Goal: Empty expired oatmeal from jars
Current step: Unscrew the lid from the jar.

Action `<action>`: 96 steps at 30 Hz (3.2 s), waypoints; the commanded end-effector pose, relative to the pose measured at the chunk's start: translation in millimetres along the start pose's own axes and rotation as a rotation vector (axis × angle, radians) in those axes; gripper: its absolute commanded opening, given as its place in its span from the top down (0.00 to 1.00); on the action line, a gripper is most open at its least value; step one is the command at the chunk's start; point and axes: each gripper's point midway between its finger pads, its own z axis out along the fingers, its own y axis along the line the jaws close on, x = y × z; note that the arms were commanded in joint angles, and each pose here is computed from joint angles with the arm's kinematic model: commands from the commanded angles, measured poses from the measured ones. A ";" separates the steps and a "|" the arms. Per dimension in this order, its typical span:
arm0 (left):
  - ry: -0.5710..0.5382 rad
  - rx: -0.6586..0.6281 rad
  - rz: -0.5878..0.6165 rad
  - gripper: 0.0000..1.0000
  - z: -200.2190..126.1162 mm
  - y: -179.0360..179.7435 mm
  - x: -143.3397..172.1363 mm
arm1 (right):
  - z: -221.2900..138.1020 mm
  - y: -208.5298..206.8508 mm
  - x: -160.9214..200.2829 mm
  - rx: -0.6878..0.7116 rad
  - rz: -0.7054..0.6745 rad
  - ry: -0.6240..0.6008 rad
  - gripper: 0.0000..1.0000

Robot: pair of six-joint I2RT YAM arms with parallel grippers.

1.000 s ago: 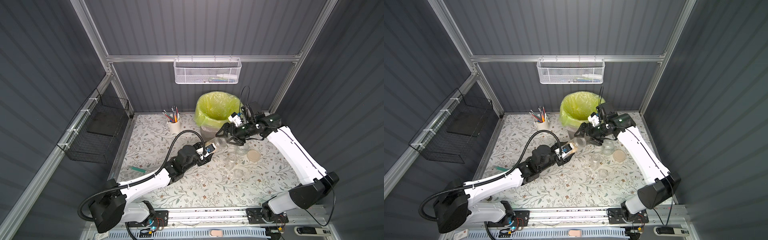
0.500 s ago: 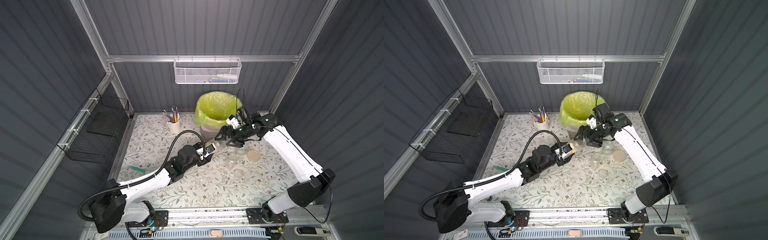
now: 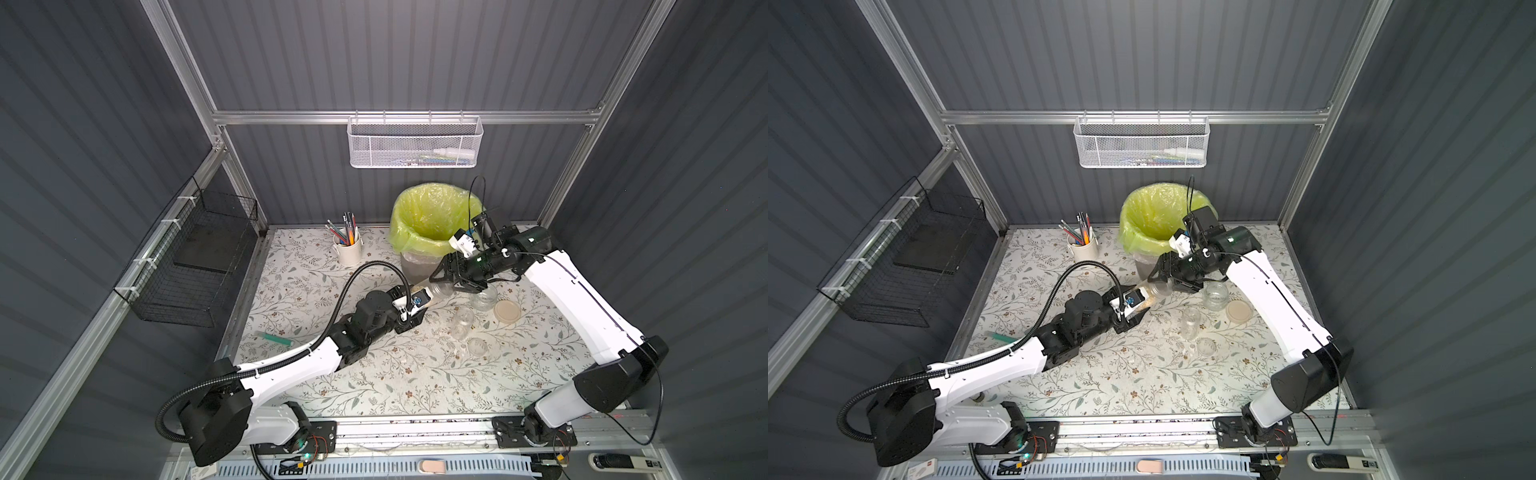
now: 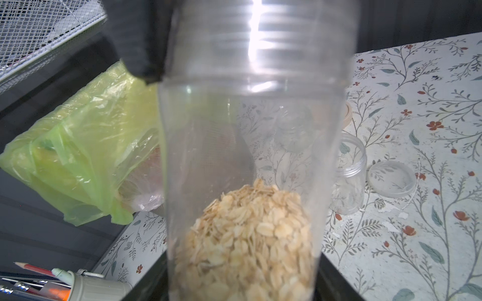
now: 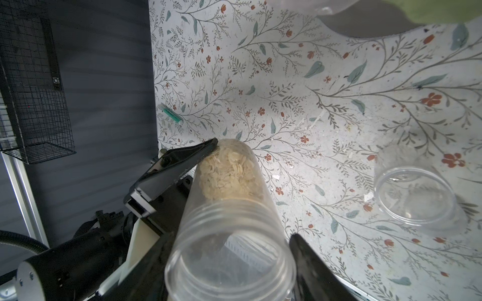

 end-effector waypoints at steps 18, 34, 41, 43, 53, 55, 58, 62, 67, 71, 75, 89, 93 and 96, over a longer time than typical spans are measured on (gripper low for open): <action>-0.147 0.051 -0.385 0.90 -39.4 1.1 12.9 | 4.3 -4.6 10.9 -0.053 -1.012 0.045 0.81; -0.162 0.034 -0.355 0.92 -40.5 4.4 11.5 | -13.0 28.2 18.4 -0.219 -1.153 -0.021 0.75; -0.217 0.048 -0.329 0.92 -42.9 9.2 -9.7 | -4.0 25.5 19.3 -0.226 -1.117 -0.009 0.51; -0.229 0.053 -0.322 0.92 -43.8 10.5 -15.6 | -3.6 24.7 19.1 -0.223 -1.108 -0.013 0.46; -0.232 0.056 -0.310 0.93 -43.4 11.7 -19.6 | -7.2 25.9 16.7 -0.207 -1.122 -0.072 0.25; -0.239 0.055 -0.310 0.93 -44.0 12.4 -21.4 | -6.1 24.9 18.0 -0.209 -1.119 -0.068 0.23; -0.243 0.056 -0.309 0.93 -44.1 12.7 -22.7 | -6.1 25.5 19.5 -0.219 -1.111 -0.062 0.22; -0.242 0.051 -0.304 0.93 -43.9 13.5 -22.7 | -9.4 26.2 20.4 -0.219 -1.112 -0.077 0.20; -0.246 0.040 -0.289 0.93 -45.7 16.4 -25.8 | -21.4 24.6 16.7 -0.183 -1.092 -0.157 0.17; -0.237 0.015 -0.254 0.92 -45.5 22.2 -28.7 | -35.9 24.4 10.0 -0.150 -1.019 -0.275 0.13; -0.214 -0.011 -0.207 0.92 -41.7 27.6 -29.1 | -59.5 28.6 1.2 -0.145 -0.772 -0.348 0.11; -0.189 -0.014 -0.030 0.92 -17.0 19.9 -44.1 | -56.2 9.4 16.5 -0.165 0.121 -0.109 0.18; -0.207 -0.016 -0.024 0.93 -18.3 20.4 -50.1 | -51.1 3.5 17.0 -0.135 0.129 -0.077 0.17; -0.206 -0.010 -0.024 0.93 -18.0 18.3 -49.9 | -48.3 8.0 12.9 -0.157 0.121 -0.068 0.16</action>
